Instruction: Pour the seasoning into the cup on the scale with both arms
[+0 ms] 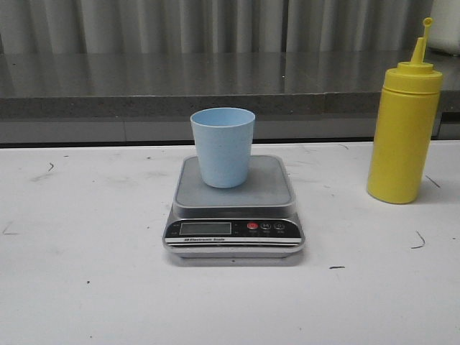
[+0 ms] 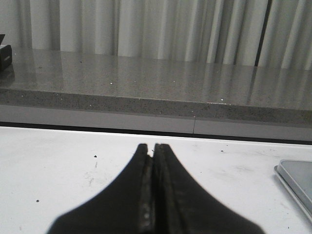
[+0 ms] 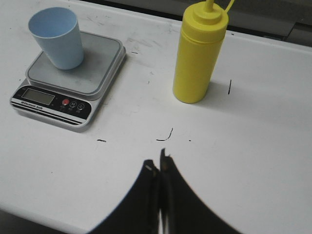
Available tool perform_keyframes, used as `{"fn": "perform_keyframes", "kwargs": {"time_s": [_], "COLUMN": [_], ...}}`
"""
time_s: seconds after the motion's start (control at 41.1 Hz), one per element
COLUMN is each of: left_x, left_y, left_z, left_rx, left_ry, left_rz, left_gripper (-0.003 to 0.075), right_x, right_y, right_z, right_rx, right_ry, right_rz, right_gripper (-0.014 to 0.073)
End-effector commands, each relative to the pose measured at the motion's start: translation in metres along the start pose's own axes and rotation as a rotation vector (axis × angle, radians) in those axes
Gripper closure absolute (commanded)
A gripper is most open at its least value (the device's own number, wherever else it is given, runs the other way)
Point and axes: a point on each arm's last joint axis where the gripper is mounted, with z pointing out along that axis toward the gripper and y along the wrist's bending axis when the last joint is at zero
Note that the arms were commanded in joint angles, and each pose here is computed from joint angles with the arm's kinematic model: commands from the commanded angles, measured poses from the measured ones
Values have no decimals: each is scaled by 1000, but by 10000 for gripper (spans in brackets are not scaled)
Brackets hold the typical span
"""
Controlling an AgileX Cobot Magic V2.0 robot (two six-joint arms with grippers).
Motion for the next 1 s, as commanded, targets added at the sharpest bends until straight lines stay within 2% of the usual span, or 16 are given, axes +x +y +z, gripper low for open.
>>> {"fn": "perform_keyframes", "kwargs": {"time_s": [0.0,0.851,0.973], "left_x": [-1,-1,-1], "left_y": [0,0,0], "left_z": [-1,-1,-1], "left_rx": [7,7,7], "left_ry": [-81,-81,-81], "left_rz": [-10,-10,-10], "left_gripper": [740,740,740], "right_x": [-14,-14,-5], "right_y": [0,0,-5], "right_z": [-5,-5,-11], "right_rx": [7,7,64], "right_ry": [-98,-96,-139], "right_rz": [-14,-14,-49], "right_gripper": [663,663,663]}}
